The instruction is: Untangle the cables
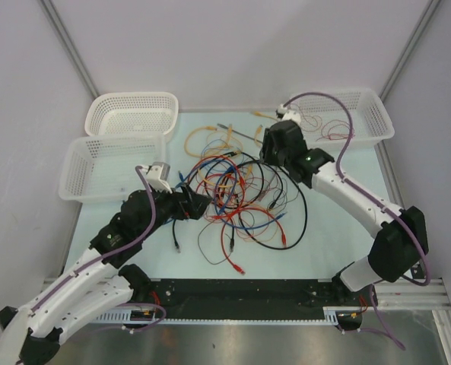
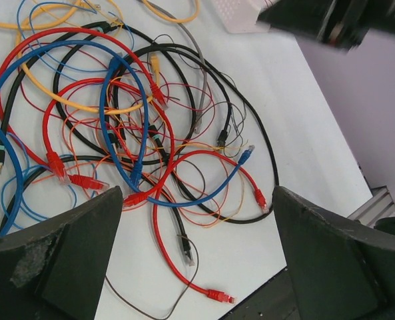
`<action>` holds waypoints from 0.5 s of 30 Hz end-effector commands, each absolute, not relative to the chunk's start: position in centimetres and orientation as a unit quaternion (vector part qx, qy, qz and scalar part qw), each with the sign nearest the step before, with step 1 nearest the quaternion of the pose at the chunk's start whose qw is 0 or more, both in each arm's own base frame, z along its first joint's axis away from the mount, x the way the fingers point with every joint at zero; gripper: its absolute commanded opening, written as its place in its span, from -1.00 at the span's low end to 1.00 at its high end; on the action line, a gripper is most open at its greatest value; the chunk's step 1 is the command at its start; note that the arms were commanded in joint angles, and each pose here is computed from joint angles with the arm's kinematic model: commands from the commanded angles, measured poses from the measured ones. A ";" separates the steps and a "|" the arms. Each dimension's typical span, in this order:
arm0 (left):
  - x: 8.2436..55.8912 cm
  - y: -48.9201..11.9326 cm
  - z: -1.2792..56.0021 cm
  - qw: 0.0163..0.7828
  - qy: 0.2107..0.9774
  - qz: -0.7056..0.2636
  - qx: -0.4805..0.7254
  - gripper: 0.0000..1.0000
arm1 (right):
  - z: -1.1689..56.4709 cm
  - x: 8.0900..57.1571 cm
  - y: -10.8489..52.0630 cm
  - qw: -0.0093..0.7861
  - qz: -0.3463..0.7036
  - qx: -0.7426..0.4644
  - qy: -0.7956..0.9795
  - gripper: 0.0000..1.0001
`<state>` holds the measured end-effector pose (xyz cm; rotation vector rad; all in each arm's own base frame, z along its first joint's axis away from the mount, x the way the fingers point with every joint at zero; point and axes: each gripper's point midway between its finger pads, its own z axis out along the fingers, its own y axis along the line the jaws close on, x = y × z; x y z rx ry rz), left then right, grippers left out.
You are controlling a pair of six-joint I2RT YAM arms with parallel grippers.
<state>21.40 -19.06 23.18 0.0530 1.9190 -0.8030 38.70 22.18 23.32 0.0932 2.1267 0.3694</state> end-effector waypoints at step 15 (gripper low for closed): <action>20.0 -18.8 20.8 0.469 0.811 -0.350 -0.002 0.99 | 8.2 30.7 24.0 0.366 0.030 -0.078 0.927 0.22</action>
